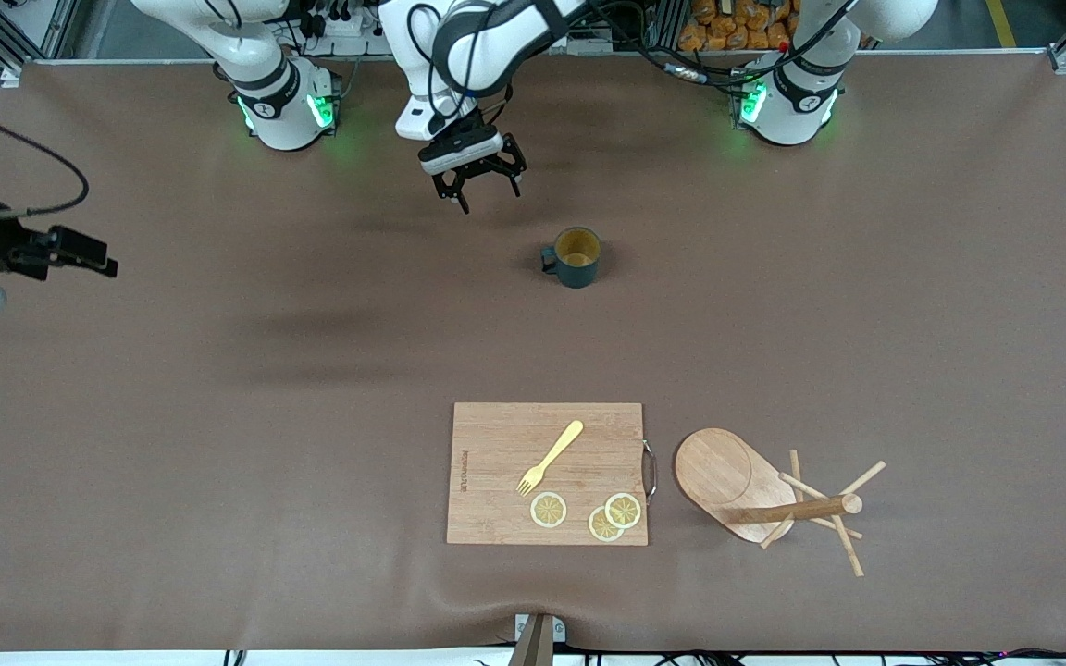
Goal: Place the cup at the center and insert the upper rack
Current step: 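Retract the right gripper while the left gripper moves above the mug, then lower the left gripper and grasp the teal mug's handle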
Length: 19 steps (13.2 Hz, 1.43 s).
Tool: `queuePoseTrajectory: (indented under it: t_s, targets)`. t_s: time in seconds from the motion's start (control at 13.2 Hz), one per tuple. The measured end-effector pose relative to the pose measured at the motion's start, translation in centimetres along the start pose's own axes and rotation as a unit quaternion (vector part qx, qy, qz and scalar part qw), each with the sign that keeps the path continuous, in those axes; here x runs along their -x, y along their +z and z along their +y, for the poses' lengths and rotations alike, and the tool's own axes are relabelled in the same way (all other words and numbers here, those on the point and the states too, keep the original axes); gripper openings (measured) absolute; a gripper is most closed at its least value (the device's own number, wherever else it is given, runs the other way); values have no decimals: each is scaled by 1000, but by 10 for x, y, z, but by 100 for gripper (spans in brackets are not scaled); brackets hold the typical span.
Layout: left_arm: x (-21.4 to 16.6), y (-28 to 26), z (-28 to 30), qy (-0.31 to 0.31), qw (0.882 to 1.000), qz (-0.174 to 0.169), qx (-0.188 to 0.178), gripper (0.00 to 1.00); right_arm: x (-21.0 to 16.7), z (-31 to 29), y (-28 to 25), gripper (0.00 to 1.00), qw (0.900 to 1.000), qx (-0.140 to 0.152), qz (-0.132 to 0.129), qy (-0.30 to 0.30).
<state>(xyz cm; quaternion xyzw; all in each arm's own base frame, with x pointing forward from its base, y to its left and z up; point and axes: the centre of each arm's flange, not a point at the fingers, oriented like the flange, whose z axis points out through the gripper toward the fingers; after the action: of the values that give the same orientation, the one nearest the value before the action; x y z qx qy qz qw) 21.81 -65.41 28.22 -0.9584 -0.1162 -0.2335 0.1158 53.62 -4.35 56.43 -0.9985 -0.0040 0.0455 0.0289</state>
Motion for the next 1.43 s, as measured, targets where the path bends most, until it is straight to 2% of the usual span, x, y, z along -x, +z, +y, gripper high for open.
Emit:
queuePoseTrajectory:
  t_s: [0.15, 0.38, 0.75, 0.91, 1.13, 1.43]
  targets:
    - [29, 23, 2, -26, 999, 21, -14, 100, 13, 2, -7, 100, 1000, 16, 11, -2]
    - [56, 59, -3, -36, 997, 55, -40, 100, 8, 4, -16, 100, 999, 22, 27, -1]
    - [60, 112, -5, -50, 987, 149, -36, 100, -12, 7, -3, 100, 1000, 23, 16, -1]
    - [70, 130, -6, -45, 982, 183, -26, 100, -13, 2, -10, 100, 999, 28, 24, -7]
    - [83, 144, -8, -36, 978, 205, -21, 100, -14, 0, -36, 100, 998, 42, 49, -10]
    - [63, 156, -8, -38, 971, 236, -22, 100, -15, 0, -48, 100, 997, 44, 63, -10]
